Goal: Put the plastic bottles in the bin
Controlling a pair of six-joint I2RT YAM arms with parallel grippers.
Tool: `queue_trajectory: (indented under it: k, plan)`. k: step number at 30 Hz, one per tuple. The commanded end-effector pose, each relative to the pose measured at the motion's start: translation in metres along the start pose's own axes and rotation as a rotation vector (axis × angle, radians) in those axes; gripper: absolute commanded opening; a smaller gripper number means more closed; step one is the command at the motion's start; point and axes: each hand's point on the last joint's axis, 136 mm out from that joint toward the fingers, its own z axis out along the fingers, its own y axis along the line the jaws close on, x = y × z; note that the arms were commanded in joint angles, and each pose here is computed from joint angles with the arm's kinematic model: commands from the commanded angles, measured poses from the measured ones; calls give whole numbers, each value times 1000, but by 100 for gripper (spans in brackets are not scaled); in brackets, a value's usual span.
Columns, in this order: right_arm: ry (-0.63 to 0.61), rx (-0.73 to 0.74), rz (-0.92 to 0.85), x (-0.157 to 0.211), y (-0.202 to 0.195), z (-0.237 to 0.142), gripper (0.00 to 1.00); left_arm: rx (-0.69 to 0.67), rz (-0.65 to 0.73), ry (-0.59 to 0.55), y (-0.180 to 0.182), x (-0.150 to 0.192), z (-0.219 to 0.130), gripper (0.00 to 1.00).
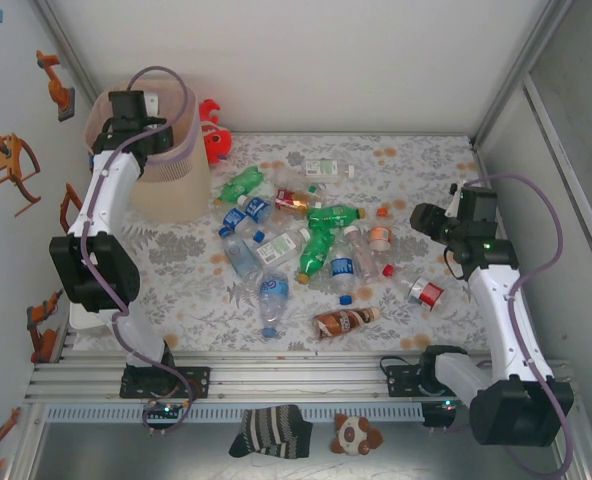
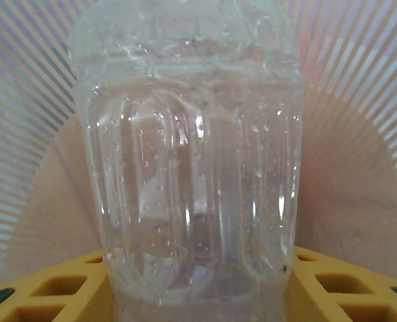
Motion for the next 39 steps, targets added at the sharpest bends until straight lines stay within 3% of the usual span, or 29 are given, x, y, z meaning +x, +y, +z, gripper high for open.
queue_trajectory:
  k: [1, 7, 16, 23, 30, 39]
  plan:
    - [-22, -19, 3, -10, 8, -4, 66, 10, -20, -75, 1, -31, -15, 50]
    - [-25, -6, -3, -11, 6, -6, 66, 8, -28, -88, 1, -40, -7, 51]
    - [-24, 14, -14, -11, 3, -9, 67, -14, -9, -29, -3, -22, 44, 50]
    - [-26, 31, -19, -8, 0, -14, 67, -17, 4, 124, -4, 20, 83, 50]
    - [-24, 31, -10, -3, -2, -15, 66, 76, -10, 300, -13, 64, 106, 50]
    - [-30, 31, 2, -1, -3, -16, 67, 144, -24, 469, -23, 94, 107, 51]
